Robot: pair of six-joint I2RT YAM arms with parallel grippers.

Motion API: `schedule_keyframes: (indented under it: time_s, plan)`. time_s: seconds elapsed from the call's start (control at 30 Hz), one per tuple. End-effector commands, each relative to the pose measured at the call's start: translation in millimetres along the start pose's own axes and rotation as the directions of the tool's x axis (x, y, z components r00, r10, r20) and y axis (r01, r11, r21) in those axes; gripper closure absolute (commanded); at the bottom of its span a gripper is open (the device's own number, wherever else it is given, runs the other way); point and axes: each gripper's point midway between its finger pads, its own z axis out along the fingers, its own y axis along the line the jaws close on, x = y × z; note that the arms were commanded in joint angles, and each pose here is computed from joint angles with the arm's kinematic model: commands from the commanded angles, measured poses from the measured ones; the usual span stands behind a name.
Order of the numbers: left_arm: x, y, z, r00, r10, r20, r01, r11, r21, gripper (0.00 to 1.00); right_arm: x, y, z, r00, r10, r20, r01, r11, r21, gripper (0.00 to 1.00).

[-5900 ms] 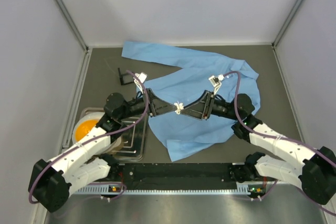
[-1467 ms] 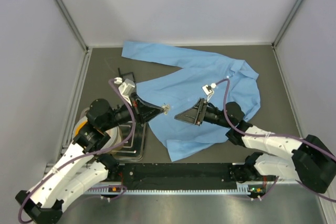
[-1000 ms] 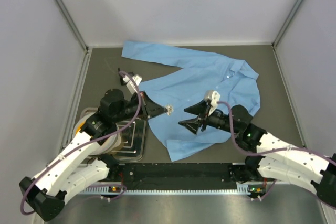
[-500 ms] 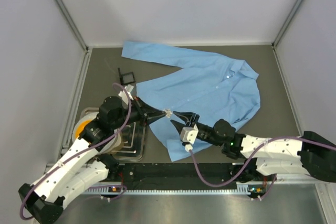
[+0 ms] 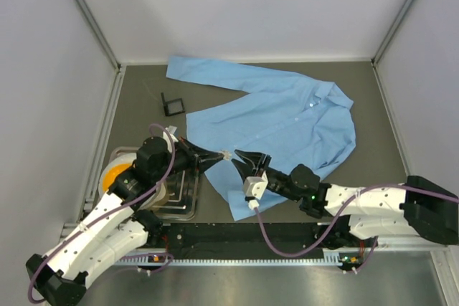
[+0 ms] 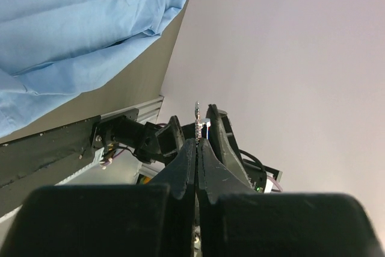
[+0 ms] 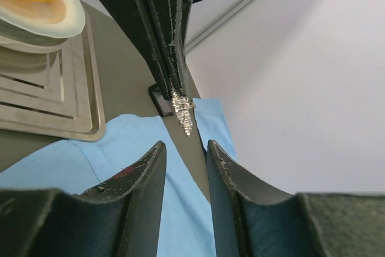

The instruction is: Remove the brooch from the garment

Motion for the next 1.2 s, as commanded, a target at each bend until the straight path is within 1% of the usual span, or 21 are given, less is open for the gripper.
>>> schedule_keyframes:
  time_s: [0.0,0.1,0.37,0.4,0.47,0.57,0.67,0.73,0.77,0.8,0.83,0.87,0.9,0.93,0.97,1.0,1.03,1.07,1.1,1.13,1.17]
  plan:
    - [-3,-11,1,1.000,-0.025,0.010,0.025,0.999,0.048,1.00,-26,-16,14,0.997,-0.007,0.083,0.004,0.999,0.043,0.68]
    - [-1,-15,2,1.000,-0.024,-0.007,0.025,0.998,0.066,1.00,-26,-15,17,0.996,-0.007,0.084,0.004,0.999,0.044,0.71]
    - [-1,-9,4,0.999,-0.052,-0.012,0.053,0.997,0.049,1.00,-24,-14,26,0.997,-0.010,0.082,0.006,0.999,0.053,0.76]
    - [0,-8,4,0.998,-0.056,-0.015,0.056,0.997,0.047,1.00,-24,-15,27,0.997,-0.010,0.081,0.006,0.999,0.054,0.80]
    - [0,-10,4,0.998,-0.057,-0.019,0.058,0.997,0.060,1.00,-22,-13,29,0.997,-0.010,0.075,0.006,0.999,0.049,0.84]
    - [0,-10,3,0.997,-0.069,-0.022,0.070,0.996,0.059,1.00,-21,-11,32,0.997,0.018,0.070,-0.021,0.999,0.048,1.00]
    - [-2,-12,2,0.998,-0.068,-0.004,0.068,0.994,0.081,1.00,-19,-12,33,0.997,0.051,0.066,-0.055,0.996,0.069,1.00]
    - [-3,-13,0,1.000,-0.026,0.009,0.025,0.996,0.089,1.00,-14,-16,35,0.995,0.098,0.036,-0.101,0.990,0.096,1.00]
    - [-4,-15,-1,1.000,-0.006,0.018,0.005,0.996,0.091,0.94,-13,-14,36,0.993,0.114,0.031,-0.116,0.989,0.087,1.00]
    - [-5,-14,-1,1.000,0.013,0.027,-0.015,0.997,0.080,0.85,-12,-11,38,0.991,0.132,0.025,-0.133,0.988,0.075,1.00]
    - [-6,-11,-3,0.996,0.077,0.043,-0.080,0.994,0.074,0.77,-8,-14,39,0.986,0.168,0.007,-0.168,0.981,0.100,1.00]
    - [-9,-15,-5,0.990,0.124,0.070,-0.130,0.988,0.080,0.60,-4,-12,41,0.972,0.234,-0.004,-0.232,0.967,0.101,1.00]
    - [-13,-15,-8,0.981,0.168,0.097,-0.175,0.982,0.070,0.52,-2,-11,47,0.963,0.268,-0.019,-0.265,0.960,0.096,1.00]
    - [-17,-2,-12,0.960,0.252,0.123,-0.255,0.967,0.007,0.46,9,-12,49,0.949,0.310,-0.051,-0.304,0.947,0.103,1.00]
    - [-29,-11,-20,0.933,0.299,0.200,-0.303,0.953,-0.013,0.39,14,-10,53,0.905,0.421,-0.059,-0.412,0.904,0.117,1.00]
    - [-35,-13,-27,0.907,0.347,0.238,-0.349,0.937,-0.035,0.36,15,-19,61,0.880,0.472,-0.055,-0.462,0.877,0.132,1.00]
    - [-42,0,-36,0.868,0.427,0.254,-0.409,0.904,-0.123,0.35,32,-9,65,0.852,0.512,-0.109,-0.503,0.859,0.100,1.00]
    - [-57,-14,-49,0.818,0.458,0.349,-0.432,0.889,-0.153,0.31,37,-7,70,0.798,0.593,-0.111,-0.583,0.805,0.110,1.00]
    - [-61,-18,-60,0.787,0.489,0.376,-0.458,0.872,-0.173,0.13,38,-15,79,0.769,0.632,-0.097,-0.620,0.774,0.126,1.00]
    - [-67,-22,-69,0.730,0.557,0.396,-0.518,0.829,-0.211,0.02,51,-3,86,0.731,0.670,-0.131,-0.660,0.743,0.113,1.00]
    - [-68,-31,-82,0.699,0.579,0.420,-0.539,0.812,-0.222,0.02,65,-3,90,0.651,0.744,-0.150,-0.735,0.667,0.122,1.00]
